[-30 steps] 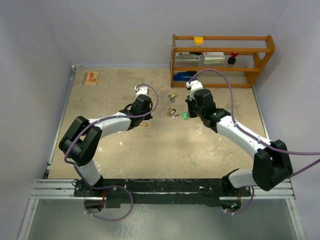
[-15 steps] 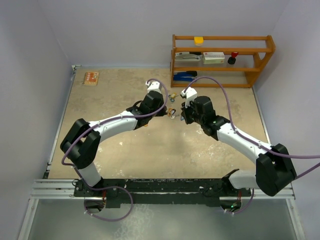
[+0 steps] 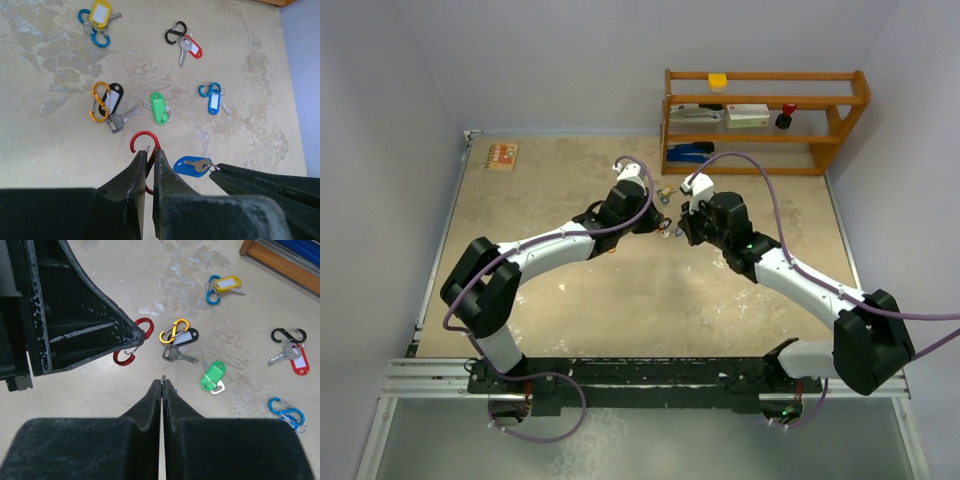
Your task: Put the keys on the keyring
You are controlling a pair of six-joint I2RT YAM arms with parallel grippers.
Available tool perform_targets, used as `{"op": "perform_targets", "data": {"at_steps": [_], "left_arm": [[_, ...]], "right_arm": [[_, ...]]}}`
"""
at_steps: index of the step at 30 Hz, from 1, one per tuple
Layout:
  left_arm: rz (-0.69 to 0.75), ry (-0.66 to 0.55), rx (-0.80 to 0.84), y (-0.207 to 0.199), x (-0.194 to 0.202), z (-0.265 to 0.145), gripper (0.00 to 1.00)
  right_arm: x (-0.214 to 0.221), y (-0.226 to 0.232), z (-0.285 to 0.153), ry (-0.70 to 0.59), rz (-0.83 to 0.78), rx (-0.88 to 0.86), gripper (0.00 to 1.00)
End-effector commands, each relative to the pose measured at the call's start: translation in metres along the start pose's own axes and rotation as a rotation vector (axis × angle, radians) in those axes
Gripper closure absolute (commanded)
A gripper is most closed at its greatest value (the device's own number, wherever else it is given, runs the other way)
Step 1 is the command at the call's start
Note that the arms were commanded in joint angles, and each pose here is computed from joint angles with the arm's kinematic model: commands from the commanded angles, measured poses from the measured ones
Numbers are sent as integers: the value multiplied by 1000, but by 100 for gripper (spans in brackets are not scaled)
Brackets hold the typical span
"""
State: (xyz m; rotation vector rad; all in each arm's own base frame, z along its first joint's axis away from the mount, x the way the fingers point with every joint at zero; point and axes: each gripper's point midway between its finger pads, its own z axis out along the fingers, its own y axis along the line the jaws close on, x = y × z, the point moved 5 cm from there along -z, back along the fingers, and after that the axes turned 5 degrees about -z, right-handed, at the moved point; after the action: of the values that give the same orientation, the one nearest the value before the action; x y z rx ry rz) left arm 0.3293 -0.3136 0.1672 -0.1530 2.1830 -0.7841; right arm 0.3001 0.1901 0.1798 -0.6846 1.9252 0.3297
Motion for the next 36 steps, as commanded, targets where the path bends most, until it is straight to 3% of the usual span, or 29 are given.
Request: {"op": "perform_targets", "data": {"at_steps": [1,36], "left_arm": [[-41,-41,136,-33,-20,-14,100],[-48,-14,198,-46,-16,-8,100]], "right_arm": [[-13,3,0,-65,-24,-21,100],[-12,10,5,-69,-34,-60,100]]}}
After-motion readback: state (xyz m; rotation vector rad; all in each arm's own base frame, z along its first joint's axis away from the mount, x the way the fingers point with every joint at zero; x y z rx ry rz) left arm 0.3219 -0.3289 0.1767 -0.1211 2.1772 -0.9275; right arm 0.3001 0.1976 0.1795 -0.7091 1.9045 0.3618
